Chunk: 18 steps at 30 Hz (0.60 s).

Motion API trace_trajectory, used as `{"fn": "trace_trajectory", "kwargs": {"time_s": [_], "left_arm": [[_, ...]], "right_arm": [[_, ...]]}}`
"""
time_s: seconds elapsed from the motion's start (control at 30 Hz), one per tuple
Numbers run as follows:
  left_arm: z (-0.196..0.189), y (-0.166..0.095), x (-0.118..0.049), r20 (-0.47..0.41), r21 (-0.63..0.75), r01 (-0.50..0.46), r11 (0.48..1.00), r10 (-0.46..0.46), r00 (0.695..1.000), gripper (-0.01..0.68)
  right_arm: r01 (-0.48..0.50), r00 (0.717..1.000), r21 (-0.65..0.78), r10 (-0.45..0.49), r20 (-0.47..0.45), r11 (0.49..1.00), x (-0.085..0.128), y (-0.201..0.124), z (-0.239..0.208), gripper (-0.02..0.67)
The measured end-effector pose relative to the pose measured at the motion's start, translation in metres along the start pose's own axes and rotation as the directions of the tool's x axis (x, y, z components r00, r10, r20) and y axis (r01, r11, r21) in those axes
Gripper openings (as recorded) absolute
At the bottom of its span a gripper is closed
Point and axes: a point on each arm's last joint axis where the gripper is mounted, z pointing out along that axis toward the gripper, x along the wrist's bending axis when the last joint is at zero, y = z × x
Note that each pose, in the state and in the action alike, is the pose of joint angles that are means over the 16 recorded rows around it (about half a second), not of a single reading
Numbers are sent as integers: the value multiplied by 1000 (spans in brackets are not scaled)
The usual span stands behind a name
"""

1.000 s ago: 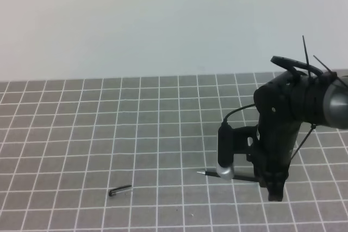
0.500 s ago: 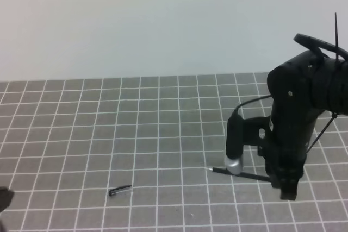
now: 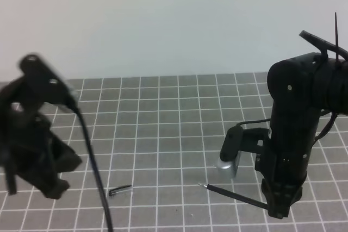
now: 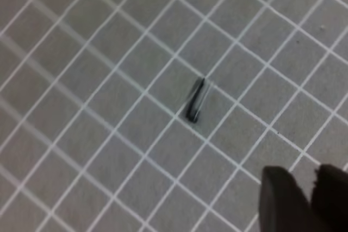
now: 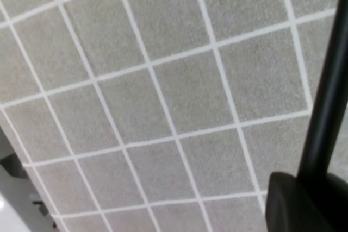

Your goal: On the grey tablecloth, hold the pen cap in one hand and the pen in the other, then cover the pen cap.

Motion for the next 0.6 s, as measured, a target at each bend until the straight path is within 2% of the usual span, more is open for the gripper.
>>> {"fn": "trace_trajectory", "kwargs": {"time_s": [0.2,0.33,0.43,0.6], "left_arm": [[48,13,17,92,99,-112,989,103,990,277],[79,15,23,146,150,-221,964,200,969,361],[100,14,26,181,180,-313,933,281,942,396],[131,11,26,235,212,-447,869,398,887,409]], "right_arm": [[-43,999,-1,43,-16,999,1,0,0,76],[-63,998,6,63,-13,998,1,0,0,76],[-78,997,10,78,-9,997,1,-1,0,76],[-94,996,17,94,-3,995,0,-1,1,76]]}}
